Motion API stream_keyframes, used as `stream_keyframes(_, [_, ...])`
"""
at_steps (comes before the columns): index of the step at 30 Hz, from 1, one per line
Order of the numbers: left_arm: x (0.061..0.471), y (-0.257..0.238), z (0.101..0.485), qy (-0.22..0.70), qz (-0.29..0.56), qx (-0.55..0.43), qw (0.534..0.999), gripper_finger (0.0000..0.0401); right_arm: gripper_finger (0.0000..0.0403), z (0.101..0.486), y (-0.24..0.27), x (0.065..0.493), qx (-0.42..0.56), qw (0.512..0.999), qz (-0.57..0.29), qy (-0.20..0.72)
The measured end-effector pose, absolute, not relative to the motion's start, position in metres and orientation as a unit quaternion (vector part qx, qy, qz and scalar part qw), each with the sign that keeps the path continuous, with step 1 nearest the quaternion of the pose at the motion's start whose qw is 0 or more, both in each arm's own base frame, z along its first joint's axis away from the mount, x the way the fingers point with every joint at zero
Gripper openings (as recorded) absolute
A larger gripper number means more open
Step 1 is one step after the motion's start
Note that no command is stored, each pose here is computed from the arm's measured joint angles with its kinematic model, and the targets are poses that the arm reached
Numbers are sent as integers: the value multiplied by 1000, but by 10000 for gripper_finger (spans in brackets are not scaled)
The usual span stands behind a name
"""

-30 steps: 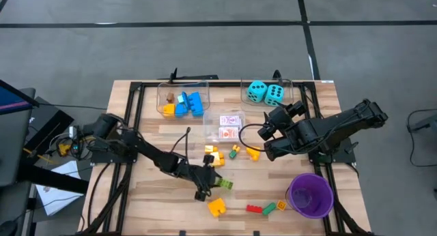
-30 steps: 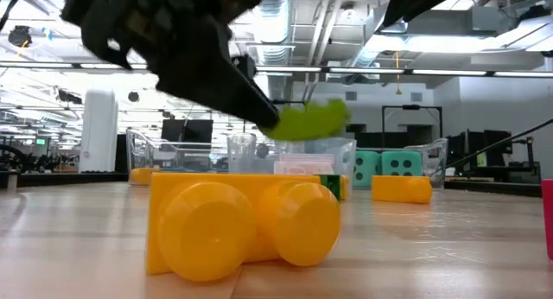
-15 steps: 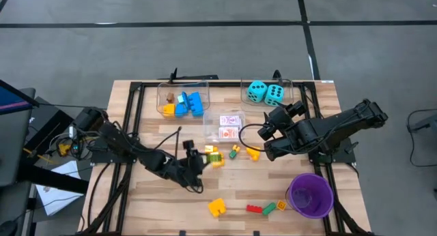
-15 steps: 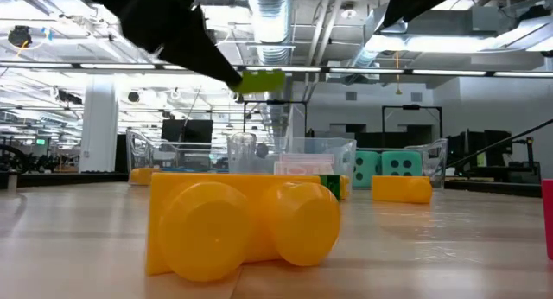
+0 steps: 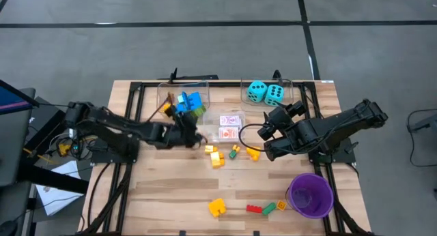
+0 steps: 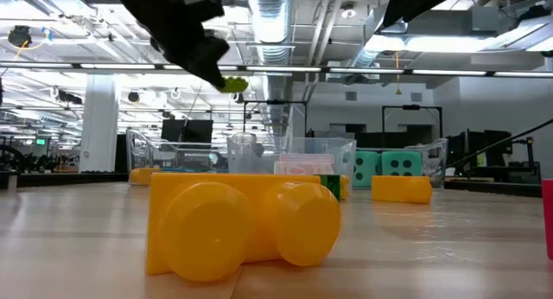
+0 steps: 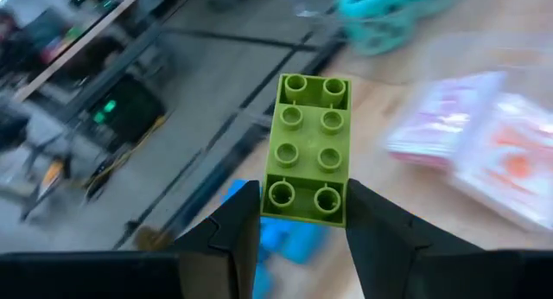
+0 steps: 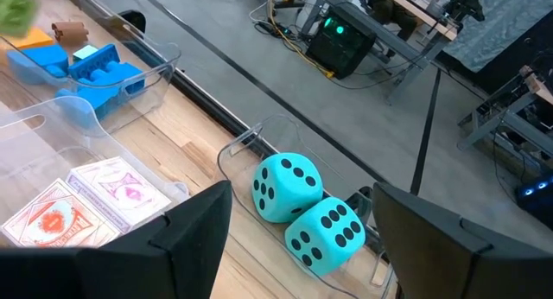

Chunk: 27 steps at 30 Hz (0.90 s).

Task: Pick & Place Toys
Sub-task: Put the light green game piece into the top left transparent bin

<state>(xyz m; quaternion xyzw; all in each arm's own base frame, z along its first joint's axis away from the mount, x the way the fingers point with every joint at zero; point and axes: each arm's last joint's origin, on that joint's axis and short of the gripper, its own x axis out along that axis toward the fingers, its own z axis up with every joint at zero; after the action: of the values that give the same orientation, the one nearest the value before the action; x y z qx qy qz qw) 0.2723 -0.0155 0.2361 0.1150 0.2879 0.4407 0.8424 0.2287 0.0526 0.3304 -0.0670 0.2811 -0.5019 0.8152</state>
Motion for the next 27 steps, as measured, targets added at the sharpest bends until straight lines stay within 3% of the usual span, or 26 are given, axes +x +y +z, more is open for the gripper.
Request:
stream_keyframes(9, [271,49,232,316,499,44,806,136,272,330,53,229,-67,815,-502,281])
stream_keyframes(27, [258,108,225,353,474,-80,803,138,272,330,53,229,-67,815,-502,281])
